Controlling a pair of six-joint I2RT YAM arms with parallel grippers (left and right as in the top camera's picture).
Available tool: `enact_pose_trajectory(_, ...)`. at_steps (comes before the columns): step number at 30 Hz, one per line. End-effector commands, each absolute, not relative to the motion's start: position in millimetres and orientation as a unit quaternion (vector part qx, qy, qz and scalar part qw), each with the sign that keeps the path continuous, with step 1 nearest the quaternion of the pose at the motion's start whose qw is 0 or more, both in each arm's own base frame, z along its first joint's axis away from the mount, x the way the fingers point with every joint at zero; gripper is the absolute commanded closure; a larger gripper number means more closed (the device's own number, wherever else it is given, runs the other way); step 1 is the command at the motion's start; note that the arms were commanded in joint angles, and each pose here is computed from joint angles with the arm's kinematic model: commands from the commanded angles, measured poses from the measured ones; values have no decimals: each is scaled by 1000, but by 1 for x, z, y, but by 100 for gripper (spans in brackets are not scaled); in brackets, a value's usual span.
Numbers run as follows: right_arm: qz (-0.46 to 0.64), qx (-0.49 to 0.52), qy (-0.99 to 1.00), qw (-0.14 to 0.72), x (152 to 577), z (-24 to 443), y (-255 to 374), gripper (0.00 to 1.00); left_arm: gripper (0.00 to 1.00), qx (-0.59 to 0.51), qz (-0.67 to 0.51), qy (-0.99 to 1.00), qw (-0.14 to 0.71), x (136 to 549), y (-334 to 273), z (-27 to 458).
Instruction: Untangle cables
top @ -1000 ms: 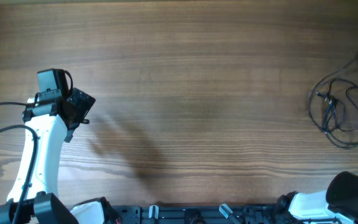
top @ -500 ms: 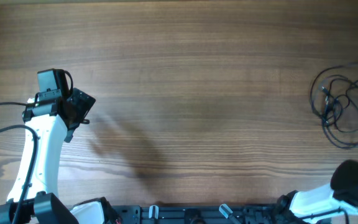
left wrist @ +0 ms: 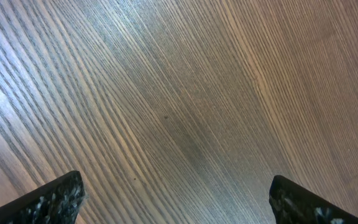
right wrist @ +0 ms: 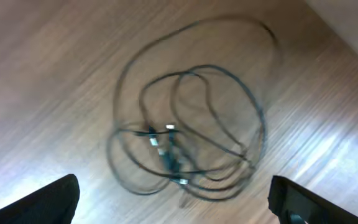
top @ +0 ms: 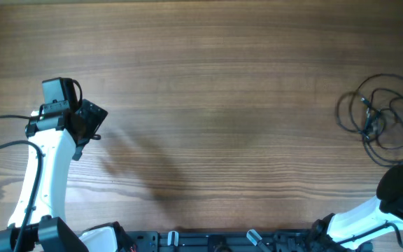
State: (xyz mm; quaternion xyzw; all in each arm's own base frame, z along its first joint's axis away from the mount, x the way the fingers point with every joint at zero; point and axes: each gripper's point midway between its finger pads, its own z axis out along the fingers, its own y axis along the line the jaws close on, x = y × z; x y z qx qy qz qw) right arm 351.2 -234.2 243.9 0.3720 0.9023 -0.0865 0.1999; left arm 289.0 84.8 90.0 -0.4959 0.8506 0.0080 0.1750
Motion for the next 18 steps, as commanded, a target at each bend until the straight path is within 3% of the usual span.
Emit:
enact_pose_trajectory(1,34,330,919,213,377,236,-198,0,3,-502,5,847,172,288,85,89)
enact_pose_trajectory(5,78,317,924,200,377,234,-178,0,3,-501,-6,849,170,290,81,89)
enact_pose_trajectory(7,111,263,937,200,382,236,-157,0,1,-471,-55,862,179,304,66,92)
enact_pose_trajectory(11,162,123,955,214,401,243,-97,0,5,-293,-193,898,266,363,3,126)
enact_pose_trajectory(15,152,22,965,211,415,242,-38,0,4,-89,-168,929,317,375,-63,137)
enact_pose_trajectory(18,109,-3,973,204,422,236,-15,0,0,-38,-108,944,310,365,-77,128)
